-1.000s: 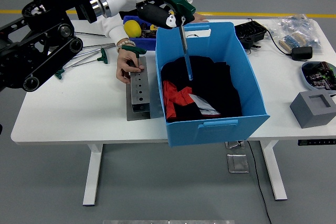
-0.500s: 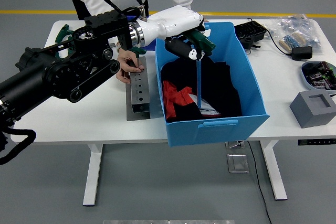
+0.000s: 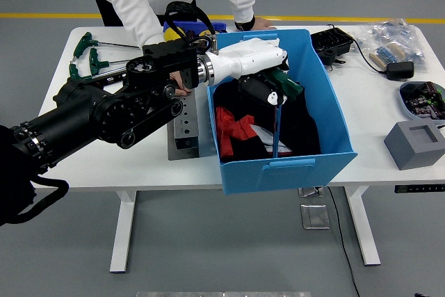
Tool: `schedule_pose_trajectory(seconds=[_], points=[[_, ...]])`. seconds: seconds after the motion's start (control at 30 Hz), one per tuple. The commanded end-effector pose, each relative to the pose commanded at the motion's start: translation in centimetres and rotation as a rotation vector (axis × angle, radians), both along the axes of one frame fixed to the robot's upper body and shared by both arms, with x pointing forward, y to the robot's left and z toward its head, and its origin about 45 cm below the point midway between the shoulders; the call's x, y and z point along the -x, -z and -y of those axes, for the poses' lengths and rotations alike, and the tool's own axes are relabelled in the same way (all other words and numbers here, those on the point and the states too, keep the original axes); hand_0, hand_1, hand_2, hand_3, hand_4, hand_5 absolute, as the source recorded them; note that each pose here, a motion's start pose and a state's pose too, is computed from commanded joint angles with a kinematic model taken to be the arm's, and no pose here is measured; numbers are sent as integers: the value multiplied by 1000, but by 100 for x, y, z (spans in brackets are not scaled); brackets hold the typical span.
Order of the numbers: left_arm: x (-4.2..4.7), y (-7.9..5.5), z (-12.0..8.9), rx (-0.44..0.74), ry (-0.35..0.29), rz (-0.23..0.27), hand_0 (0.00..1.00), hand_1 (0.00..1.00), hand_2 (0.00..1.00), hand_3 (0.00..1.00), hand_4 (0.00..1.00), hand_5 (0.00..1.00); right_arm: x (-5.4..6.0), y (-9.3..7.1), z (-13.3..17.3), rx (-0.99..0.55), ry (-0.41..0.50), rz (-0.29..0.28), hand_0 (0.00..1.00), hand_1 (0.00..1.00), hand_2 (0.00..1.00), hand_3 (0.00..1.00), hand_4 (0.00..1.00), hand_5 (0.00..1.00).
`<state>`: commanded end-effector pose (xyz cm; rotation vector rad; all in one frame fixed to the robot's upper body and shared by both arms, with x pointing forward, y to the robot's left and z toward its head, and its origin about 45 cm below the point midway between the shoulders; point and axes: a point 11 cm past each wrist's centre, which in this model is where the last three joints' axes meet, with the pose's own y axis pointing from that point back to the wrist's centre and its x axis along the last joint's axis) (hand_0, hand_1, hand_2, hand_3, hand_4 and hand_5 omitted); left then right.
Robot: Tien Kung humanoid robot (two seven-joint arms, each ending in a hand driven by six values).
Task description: Lift tool from toolbox,place it in box,lift tool from toolbox,place it in box
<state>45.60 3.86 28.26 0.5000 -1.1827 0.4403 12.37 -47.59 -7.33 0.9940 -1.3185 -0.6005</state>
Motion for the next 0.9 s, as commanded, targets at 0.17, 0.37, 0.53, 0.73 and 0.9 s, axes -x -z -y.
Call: schedule_pose_trajectory(seconds=[0.17,0.37,0.53,0.73,0.9], points=[[-98,4,-67,-12,-34,21,351,487,572,582,772,544,-76,-23,0,6,-18,2,638,636,688,551,809,641],[-205,-127,-146,17,-64,66,452,608,703,601,787,513,-164,-55,8,12,-37,8,638,636,687,550,809,642],[-259,-252,-174,46,-78,105,581,679,785,638,804,495,-212,-76,20,17,-46,13,635,636,687,551,810,642],[-235,-318,-134,67,-67,122,650,724,836,661,812,490,-198,-75,26,18,-43,13,631,633,685,552,810,642],[-164,-307,-61,31,-37,151,644,716,820,658,828,475,-140,-56,27,16,-36,6,631,633,685,551,810,642]])
